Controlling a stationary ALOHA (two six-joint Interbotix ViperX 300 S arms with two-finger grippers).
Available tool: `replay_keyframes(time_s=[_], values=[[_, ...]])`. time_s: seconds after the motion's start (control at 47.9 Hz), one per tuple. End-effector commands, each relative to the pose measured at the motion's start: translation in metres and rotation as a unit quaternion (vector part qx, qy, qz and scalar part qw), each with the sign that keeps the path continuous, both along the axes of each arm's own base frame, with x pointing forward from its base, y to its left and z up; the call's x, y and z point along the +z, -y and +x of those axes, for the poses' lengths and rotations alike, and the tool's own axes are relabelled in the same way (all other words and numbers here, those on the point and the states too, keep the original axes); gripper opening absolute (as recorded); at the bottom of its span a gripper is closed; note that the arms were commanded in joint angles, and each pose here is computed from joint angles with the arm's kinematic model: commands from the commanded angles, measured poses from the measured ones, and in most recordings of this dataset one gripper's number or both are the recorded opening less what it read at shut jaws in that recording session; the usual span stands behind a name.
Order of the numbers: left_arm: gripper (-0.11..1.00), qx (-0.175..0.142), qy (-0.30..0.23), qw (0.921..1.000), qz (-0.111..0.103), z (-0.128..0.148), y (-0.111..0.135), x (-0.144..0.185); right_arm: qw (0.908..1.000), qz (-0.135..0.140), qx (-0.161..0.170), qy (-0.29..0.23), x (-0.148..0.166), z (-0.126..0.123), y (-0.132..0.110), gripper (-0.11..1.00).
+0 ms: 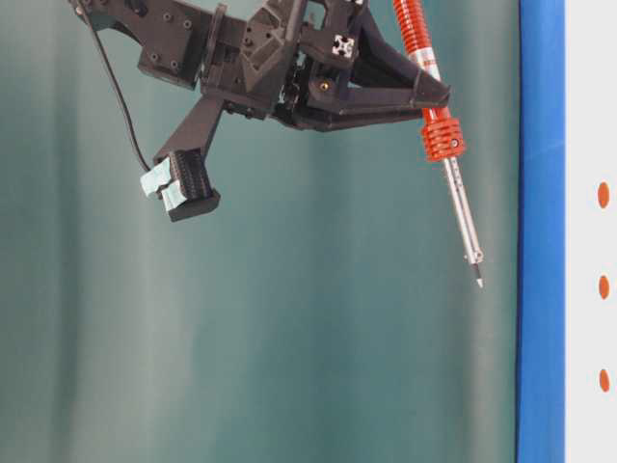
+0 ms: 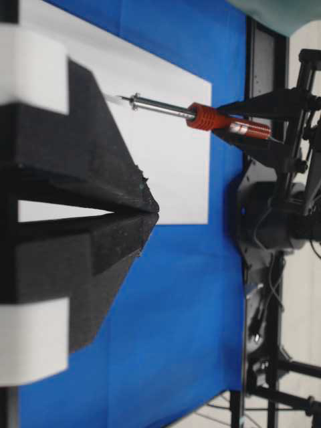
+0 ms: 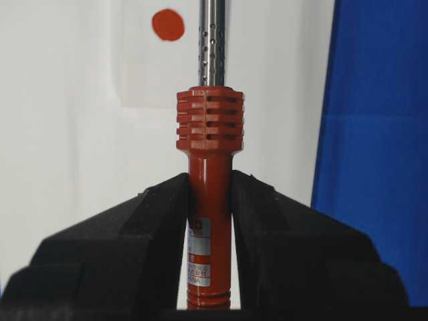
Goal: Touch the tip of the soldering iron to the mark.
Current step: 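Tilt the iron tip down and lower it onto the leftmost red dot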
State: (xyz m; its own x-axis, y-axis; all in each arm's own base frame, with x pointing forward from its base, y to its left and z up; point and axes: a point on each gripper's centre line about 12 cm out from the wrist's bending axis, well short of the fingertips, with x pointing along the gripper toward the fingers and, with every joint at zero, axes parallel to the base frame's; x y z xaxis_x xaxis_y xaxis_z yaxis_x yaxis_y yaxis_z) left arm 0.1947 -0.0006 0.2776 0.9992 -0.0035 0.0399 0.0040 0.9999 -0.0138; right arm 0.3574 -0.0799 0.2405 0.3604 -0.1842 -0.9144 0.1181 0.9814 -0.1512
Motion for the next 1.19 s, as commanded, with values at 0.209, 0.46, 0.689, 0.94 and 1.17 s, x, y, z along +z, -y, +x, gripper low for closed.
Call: replay_keyframes(time_s=[0.209, 0.46, 0.689, 0.94, 1.17], values=[[0.00, -0.001, 0.010, 0.9999, 0.000, 0.001, 0.000, 0.006, 0.9994, -0.004, 0.003, 0.036, 0.017, 0.006, 0.000, 0.07], [0.00, -0.001, 0.010, 0.9999, 0.000, 0.001, 0.000, 0.006, 0.9994, -0.004, 0.003, 0.035, 0.017, 0.005, 0.000, 0.07], [0.00, -0.001, 0.012, 0.9999, 0.000, 0.001, 0.000, 0.006, 0.9993, -0.004, 0.003, 0.036, 0.016, 0.007, 0.001, 0.07], [0.00, -0.001, 0.015, 0.9999, 0.000, 0.001, 0.000, 0.007, 0.9998, -0.001, 0.005, 0.020, -0.005, 0.026, 0.004, 0.07], [0.00, -0.001, 0.015, 0.9999, -0.001, 0.001, 0.000, 0.007, 0.9999, 0.000, 0.005, 0.013, -0.018, 0.050, 0.009, 0.07]])
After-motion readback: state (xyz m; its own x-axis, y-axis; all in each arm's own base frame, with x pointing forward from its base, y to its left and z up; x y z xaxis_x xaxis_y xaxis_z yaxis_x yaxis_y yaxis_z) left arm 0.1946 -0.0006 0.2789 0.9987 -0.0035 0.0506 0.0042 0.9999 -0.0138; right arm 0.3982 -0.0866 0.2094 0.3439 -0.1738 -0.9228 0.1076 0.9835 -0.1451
